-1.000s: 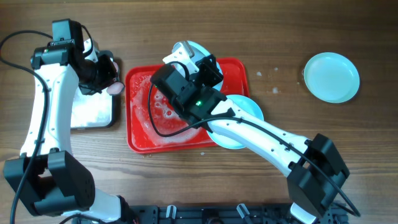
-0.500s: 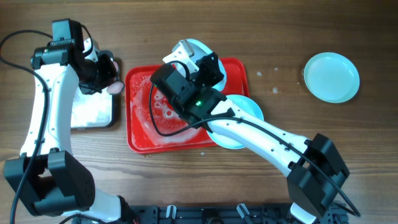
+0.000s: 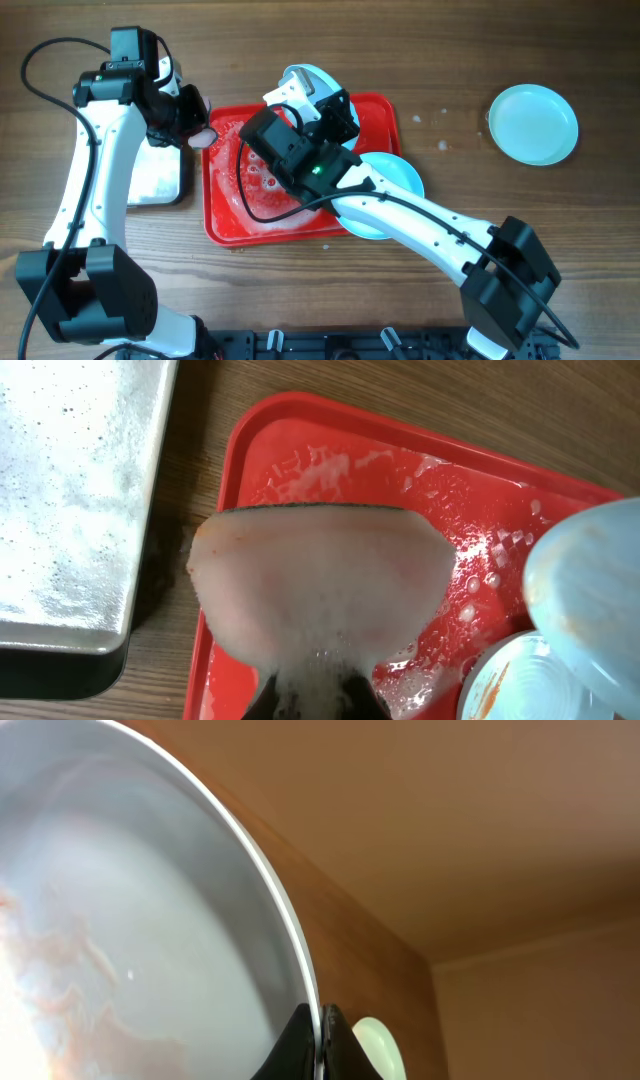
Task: Clean dirty plates on tray and stack at the side
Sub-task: 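Lift the cleaned plate up off the red tray with the right gripper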
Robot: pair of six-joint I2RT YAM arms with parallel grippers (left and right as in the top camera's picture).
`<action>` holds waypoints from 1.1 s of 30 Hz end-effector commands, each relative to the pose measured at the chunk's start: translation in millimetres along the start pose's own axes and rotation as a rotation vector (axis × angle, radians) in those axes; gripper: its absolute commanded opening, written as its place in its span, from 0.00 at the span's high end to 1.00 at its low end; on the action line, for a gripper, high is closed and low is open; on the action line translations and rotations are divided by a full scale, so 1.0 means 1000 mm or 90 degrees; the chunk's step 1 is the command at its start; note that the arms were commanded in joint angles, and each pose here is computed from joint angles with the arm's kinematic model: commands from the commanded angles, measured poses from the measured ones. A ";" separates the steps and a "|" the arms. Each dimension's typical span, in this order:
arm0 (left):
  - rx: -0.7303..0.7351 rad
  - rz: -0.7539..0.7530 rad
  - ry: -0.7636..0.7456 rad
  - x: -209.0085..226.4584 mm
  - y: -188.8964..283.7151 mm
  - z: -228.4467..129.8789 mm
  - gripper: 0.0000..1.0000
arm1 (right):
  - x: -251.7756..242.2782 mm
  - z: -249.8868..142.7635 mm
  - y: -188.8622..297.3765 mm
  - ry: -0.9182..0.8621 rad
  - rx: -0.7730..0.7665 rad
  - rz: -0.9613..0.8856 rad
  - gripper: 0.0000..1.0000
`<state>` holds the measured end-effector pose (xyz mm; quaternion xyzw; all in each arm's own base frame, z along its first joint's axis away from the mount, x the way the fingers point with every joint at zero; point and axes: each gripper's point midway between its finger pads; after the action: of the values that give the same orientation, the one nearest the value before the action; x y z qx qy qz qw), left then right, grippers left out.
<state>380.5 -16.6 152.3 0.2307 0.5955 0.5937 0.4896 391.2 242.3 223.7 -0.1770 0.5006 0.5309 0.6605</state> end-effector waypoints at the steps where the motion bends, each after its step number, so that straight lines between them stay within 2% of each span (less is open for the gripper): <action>1: 0.004 0.007 0.000 -0.002 -0.004 -0.003 0.96 | 0.027 -0.001 0.001 -0.018 -0.007 0.080 0.96; 4: 0.006 0.005 -0.011 -0.007 -0.005 -0.007 0.96 | -0.007 0.002 0.000 -0.001 0.003 -0.042 0.96; 7: 0.004 0.002 -0.017 -0.011 -0.006 -0.007 0.96 | 0.019 0.003 0.000 -0.011 -0.012 0.052 0.96; 10: 0.002 0.004 -0.017 -0.011 -0.006 -0.006 0.96 | -0.011 0.002 0.000 0.005 0.005 -0.054 0.96; 13: -0.001 0.002 -0.018 -0.011 -0.006 -0.005 0.96 | -0.014 0.005 0.000 0.014 0.002 -0.062 0.96; 19: -0.001 0.002 -0.018 -0.011 -0.006 -0.005 0.96 | -0.043 0.011 0.006 0.054 0.025 -0.157 0.96; 33: -0.001 0.002 -0.018 -0.011 -0.006 -0.005 0.96 | -0.047 0.016 0.006 0.061 0.021 -0.162 0.96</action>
<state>383.0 -30.9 153.1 0.2396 0.5854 0.5878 0.5044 397.6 234.1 271.9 -0.2504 0.5097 0.4399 0.6957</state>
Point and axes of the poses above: each gripper's point midway between its finger pads, its own y axis back along the fingers, its own x axis along the line the jaws close on, z = x × y, and after that the axes turned 8 degrees about y, right-handed
